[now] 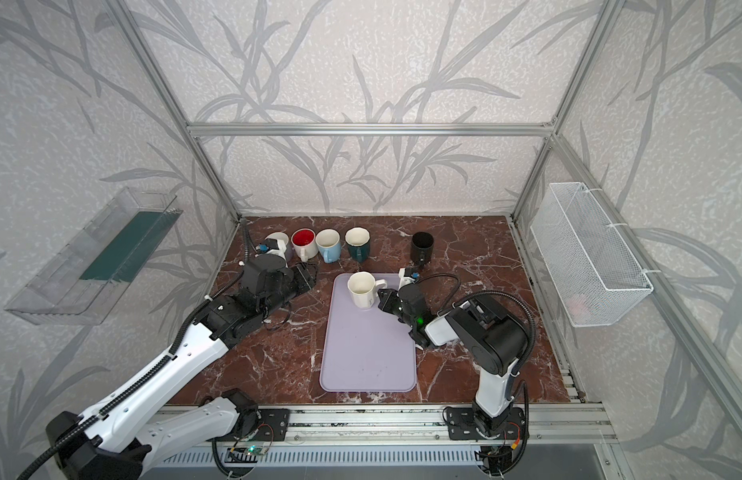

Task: Turn the mug right side up
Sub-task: 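Lower the upright white mug onto the tray with the right gripper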

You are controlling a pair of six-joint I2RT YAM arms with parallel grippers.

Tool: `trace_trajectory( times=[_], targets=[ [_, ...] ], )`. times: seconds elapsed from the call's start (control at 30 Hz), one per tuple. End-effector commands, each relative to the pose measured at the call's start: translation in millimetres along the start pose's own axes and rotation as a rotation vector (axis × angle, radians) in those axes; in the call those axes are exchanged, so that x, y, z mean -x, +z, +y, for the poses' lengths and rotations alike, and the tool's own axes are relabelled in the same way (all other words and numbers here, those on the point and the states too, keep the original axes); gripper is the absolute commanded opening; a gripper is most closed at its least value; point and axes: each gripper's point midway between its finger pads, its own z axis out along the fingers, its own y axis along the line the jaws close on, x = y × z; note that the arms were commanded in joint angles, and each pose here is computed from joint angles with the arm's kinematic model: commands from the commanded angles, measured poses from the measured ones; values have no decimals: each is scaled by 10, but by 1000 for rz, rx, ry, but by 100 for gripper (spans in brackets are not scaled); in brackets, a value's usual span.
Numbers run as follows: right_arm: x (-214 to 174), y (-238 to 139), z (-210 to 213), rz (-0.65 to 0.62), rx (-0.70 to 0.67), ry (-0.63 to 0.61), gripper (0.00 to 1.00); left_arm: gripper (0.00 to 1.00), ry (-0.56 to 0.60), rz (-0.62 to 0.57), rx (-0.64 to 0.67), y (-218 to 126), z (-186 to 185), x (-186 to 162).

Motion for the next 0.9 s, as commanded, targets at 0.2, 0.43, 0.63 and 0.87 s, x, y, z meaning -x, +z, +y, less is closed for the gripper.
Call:
trace_trajectory(
  times=[0.2, 0.43, 0.63, 0.87],
  targets=[
    [157, -66, 418, -43, 109, -68, 27, 45, 3, -17, 18, -37, 44, 19],
    [148, -194, 426, -13, 66, -127, 34, 45, 2, -16, 18, -42, 53, 8],
    [59, -279, 313, 34, 10, -160, 35, 45, 0, -18, 15, -41, 56, 5],
    [16, -286, 250, 52, -9, -158, 35, 45, 0, -16, 14, -37, 54, 0]
  ],
)
